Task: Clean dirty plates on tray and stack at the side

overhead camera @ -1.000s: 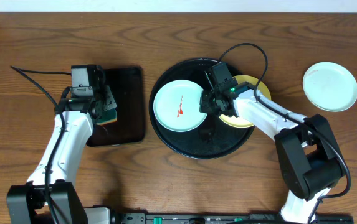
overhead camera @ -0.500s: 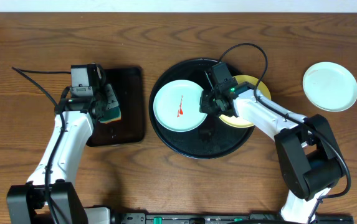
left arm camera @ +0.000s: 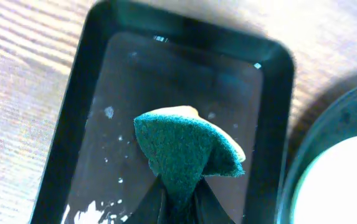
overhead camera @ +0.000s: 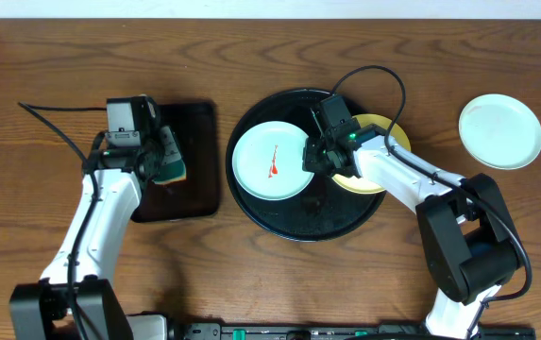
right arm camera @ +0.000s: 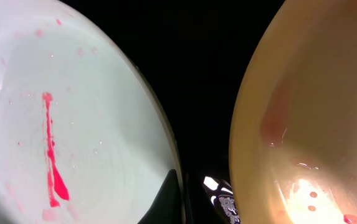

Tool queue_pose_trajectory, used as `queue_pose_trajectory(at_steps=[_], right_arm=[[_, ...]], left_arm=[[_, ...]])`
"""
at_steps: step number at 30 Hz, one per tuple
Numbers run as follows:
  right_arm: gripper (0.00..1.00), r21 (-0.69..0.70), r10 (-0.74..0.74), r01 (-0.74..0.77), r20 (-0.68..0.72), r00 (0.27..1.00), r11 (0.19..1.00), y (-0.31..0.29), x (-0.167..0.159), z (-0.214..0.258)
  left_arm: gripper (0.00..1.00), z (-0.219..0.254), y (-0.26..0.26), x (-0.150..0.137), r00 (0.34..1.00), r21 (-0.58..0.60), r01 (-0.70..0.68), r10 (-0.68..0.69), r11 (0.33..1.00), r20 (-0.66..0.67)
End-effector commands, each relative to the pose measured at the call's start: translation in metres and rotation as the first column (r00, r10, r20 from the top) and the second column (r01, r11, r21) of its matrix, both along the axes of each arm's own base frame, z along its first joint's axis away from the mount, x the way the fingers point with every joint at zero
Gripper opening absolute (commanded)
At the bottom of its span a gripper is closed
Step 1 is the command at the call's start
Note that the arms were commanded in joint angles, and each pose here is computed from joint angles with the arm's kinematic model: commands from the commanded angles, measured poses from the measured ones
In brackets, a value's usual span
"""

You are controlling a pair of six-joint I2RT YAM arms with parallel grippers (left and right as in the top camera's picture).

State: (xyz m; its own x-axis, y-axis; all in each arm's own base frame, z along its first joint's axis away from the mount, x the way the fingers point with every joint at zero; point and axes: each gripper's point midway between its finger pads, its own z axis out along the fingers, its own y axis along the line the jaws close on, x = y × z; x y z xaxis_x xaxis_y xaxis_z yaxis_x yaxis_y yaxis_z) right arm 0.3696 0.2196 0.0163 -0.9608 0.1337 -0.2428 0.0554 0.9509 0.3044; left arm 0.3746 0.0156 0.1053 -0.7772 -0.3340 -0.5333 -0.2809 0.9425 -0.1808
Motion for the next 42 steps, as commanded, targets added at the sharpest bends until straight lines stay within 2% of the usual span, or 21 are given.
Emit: queue_pose_trajectory(at_steps=[1, 8, 15, 19, 26, 42], right_arm=[[0.01, -0.002, 0.021, -0.021, -0.016, 1.0, 1.0, 0.007, -0.007, -0.006], [0.01, 0.017, 0.073, -0.073, 0.02, 0.997, 0.997, 0.031, -0.011, -0.002], [0.01, 0.025, 0.094, -0.095, 0.033, 0.995, 0.995, 0.041, -0.014, 0.0], [0.01, 0.023, 0.095, -0.095, 0.032, 0.995, 0.995, 0.041, -0.015, -0.001], [0.01, 0.021, 0.069, -0.069, 0.027, 0.997, 0.997, 0.039, -0.014, -0.001], [0.01, -0.043, -0.086, 0.09, 0.07, 0.994, 0.995, 0.02, 0.0, -0.002]], left_arm=[[0.07, 0.035, -0.009, 0.004, 0.994, -0.017, 0.03, -0.028, 0.999, 0.109], [0.07, 0.044, -0.069, 0.007, 0.976, -0.075, 0.166, -0.152, 0.983, 0.158], [0.07, 0.011, -0.138, 0.016, 0.957, -0.124, 0.273, -0.257, 0.954, 0.13], [0.07, -0.013, -0.163, 0.019, 0.955, -0.151, 0.29, -0.277, 0.945, 0.102], [0.07, -0.059, -0.169, 0.019, 0.974, -0.194, 0.225, -0.229, 0.955, 0.002], [0.07, -0.093, -0.2, -0.004, 0.954, -0.199, 0.264, -0.286, 0.944, -0.092]])
